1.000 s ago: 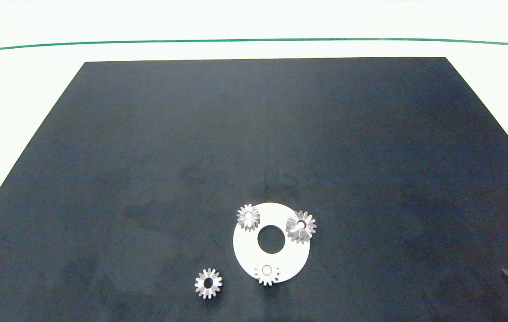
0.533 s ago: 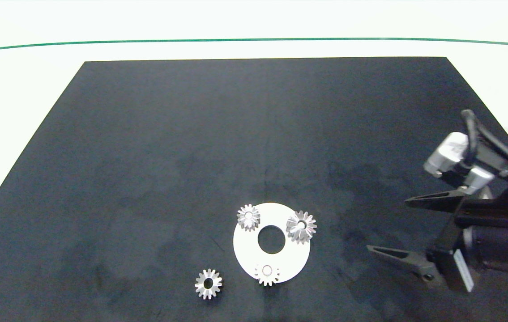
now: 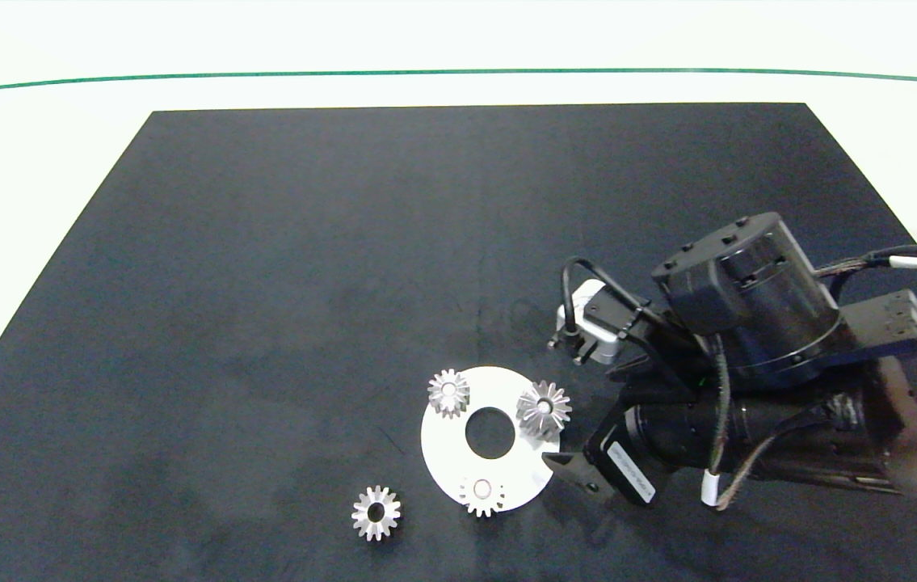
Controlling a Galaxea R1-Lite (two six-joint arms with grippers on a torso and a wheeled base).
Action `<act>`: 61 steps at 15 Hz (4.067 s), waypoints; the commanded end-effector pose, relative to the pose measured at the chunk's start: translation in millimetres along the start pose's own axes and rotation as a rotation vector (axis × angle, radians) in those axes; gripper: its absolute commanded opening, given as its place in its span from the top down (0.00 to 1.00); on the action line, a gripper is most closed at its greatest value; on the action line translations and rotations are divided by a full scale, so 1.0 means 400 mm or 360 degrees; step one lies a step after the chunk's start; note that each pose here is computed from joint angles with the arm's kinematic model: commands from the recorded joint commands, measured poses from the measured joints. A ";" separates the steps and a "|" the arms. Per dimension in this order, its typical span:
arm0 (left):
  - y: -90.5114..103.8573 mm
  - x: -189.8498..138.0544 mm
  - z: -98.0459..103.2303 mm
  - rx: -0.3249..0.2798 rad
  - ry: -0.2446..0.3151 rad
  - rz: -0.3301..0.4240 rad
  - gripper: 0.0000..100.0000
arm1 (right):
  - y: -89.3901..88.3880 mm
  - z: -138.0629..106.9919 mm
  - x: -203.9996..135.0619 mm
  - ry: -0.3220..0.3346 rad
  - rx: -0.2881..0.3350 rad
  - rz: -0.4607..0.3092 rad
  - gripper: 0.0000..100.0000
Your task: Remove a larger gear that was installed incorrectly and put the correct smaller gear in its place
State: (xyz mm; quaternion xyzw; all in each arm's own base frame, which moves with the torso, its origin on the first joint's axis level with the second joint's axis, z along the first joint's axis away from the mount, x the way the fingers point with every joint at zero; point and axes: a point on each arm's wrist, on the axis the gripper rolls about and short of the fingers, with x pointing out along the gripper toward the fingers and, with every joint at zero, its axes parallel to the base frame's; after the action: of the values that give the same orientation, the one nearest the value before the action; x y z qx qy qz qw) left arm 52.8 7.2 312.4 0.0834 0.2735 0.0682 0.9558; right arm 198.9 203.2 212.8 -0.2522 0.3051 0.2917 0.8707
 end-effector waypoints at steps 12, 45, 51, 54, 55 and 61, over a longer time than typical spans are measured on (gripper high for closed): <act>0.000 -0.022 -0.010 0.0000 -0.0042 0.0009 0.00 | 0.029 0.061 0.138 0.0093 -0.0034 -0.0012 0.06; 0.001 -0.028 -0.012 -0.0002 -0.0064 0.0011 0.00 | 0.023 0.061 0.105 0.0083 -0.0041 -0.0011 0.66; 0.000 -0.024 -0.012 0.0000 -0.0053 0.0006 0.00 | 0.000 0.065 -0.025 0.0007 -0.0041 -0.0009 0.66; -0.001 -0.023 -0.015 0.0040 -0.0045 0.0006 0.00 | -0.026 0.033 -0.049 0.0048 -0.0009 -0.0041 0.66; -0.001 -0.023 -0.016 0.0040 -0.0043 0.0003 0.00 | -0.028 0.025 -0.045 0.0069 -0.0004 -0.0045 0.66; -0.001 -0.022 -0.015 0.0040 -0.0041 0.0002 0.00 | -0.049 0.016 -0.084 0.0021 0.0024 -0.0075 0.66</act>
State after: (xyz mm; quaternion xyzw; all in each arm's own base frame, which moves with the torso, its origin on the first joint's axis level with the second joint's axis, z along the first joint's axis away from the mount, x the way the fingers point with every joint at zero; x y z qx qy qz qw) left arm 42.1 6.0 312.1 0.0961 0.2589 0.0644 0.9590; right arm 197.1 185.8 240.4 -0.2564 0.3136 0.2670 0.8744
